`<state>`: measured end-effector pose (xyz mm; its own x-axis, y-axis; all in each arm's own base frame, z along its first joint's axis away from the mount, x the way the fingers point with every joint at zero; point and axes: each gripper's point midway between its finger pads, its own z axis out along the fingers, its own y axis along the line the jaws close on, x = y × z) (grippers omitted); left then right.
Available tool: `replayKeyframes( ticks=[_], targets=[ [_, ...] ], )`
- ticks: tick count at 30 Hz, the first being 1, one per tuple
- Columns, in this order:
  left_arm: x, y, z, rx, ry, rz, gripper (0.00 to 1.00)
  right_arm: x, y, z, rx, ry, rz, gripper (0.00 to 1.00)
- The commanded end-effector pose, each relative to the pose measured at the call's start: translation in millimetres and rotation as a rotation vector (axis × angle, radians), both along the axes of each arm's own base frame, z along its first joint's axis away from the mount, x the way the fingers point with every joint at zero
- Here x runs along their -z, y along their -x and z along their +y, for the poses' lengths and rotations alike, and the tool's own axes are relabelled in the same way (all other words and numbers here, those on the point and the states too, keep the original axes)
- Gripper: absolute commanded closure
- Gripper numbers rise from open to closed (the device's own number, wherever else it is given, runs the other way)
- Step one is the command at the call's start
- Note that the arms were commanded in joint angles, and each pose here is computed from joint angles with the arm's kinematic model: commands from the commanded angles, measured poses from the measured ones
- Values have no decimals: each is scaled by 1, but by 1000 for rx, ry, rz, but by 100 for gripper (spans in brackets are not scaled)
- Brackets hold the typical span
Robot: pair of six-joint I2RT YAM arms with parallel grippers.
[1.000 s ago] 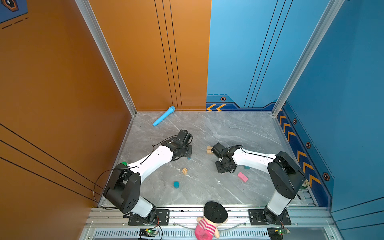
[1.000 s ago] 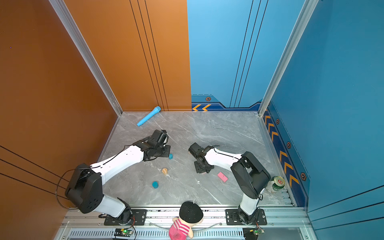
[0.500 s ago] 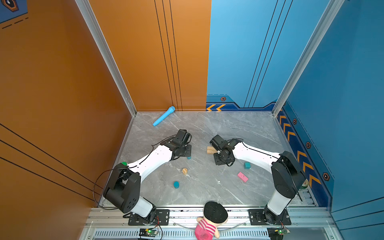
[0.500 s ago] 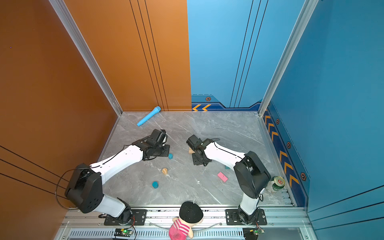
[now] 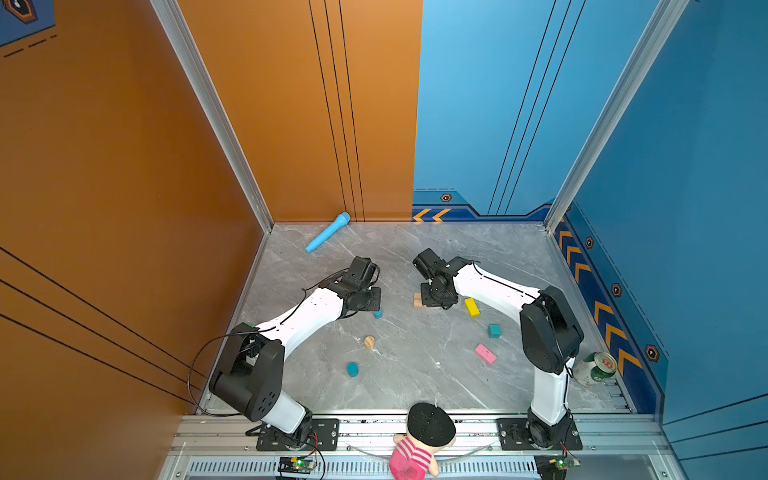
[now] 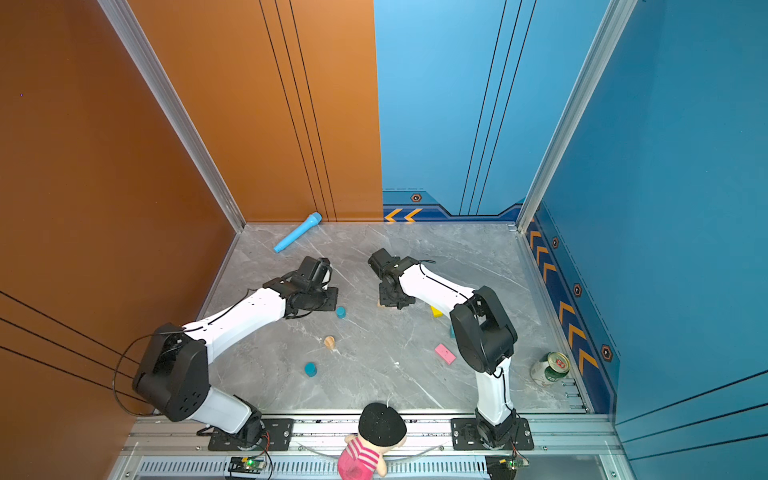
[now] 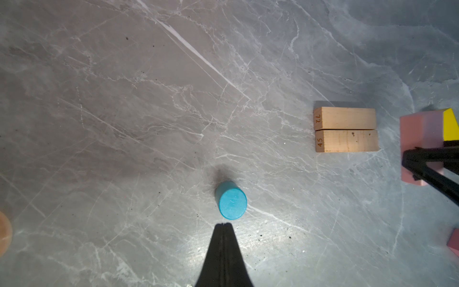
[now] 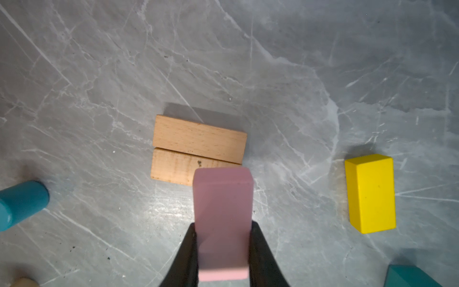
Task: Build the wood block tower
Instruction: 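Carry the pink block with the right gripper over the wooden blocks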
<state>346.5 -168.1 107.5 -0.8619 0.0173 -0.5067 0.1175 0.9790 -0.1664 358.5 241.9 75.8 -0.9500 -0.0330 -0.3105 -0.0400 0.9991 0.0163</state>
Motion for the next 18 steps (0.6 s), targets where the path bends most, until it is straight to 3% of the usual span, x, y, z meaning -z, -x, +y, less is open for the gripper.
replayKeyframes(
  ticks=[1,18],
  targets=[
    [1,-4,-1,13,15,3,100,-6,-7,-5,40,23,-8,91],
    [10,-7,4,1,22,28,100,8,-22,-2,127,-13,6,89]
  ],
)
